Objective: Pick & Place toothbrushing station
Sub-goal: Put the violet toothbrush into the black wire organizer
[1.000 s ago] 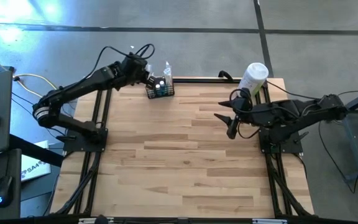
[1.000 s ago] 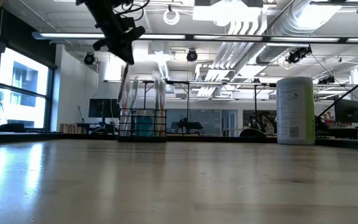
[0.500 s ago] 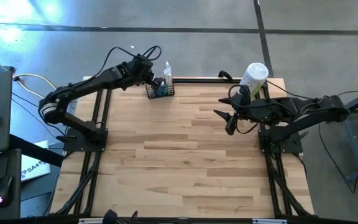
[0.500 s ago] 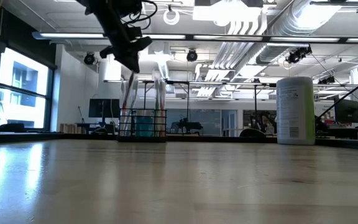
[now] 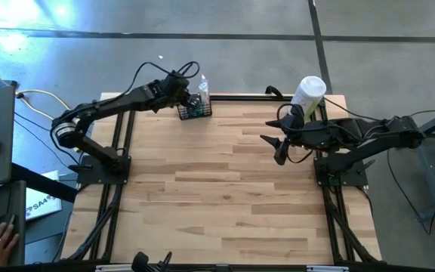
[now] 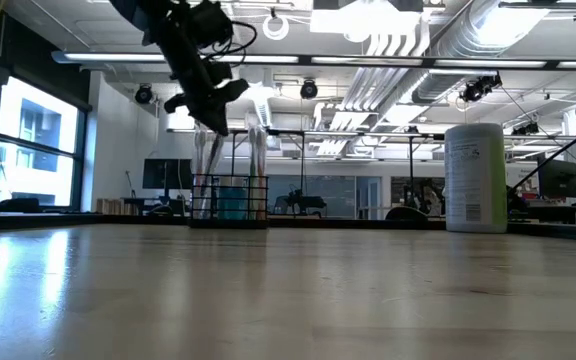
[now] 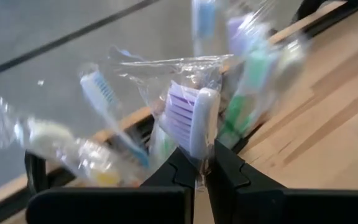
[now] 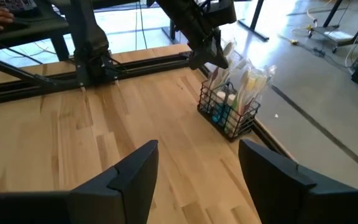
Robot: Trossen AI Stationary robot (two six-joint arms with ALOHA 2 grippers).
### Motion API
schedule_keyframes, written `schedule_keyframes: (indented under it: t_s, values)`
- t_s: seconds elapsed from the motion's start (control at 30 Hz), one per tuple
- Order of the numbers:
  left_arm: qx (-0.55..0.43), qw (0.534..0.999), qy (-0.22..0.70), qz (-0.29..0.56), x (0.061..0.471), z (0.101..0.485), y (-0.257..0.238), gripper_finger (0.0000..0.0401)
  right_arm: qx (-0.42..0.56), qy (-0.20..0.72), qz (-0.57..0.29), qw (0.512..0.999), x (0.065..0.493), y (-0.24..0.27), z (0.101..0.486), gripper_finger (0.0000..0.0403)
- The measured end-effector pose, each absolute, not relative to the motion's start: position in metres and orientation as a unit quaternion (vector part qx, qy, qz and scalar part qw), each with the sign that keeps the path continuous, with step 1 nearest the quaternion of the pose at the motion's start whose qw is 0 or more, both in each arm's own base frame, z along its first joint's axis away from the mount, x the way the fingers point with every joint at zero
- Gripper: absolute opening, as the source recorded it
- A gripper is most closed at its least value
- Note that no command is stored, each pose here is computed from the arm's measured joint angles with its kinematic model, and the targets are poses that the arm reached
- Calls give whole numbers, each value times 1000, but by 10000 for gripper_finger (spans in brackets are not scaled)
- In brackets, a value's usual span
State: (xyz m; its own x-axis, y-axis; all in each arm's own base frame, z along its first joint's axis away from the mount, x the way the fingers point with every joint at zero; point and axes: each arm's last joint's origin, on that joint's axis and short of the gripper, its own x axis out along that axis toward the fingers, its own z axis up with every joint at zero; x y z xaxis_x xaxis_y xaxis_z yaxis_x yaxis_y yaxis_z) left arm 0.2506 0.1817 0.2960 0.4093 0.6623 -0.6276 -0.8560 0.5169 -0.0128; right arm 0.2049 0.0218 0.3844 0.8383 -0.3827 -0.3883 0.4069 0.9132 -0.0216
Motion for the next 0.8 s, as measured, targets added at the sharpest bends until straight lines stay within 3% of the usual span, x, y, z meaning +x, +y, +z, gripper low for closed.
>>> schedule_keyframes:
  t_s: [0.8]
  values:
    - [-216, 811, 273, 469, 241, 250, 184, 13, 43, 198, -207, 957, 205, 22, 384, 216]
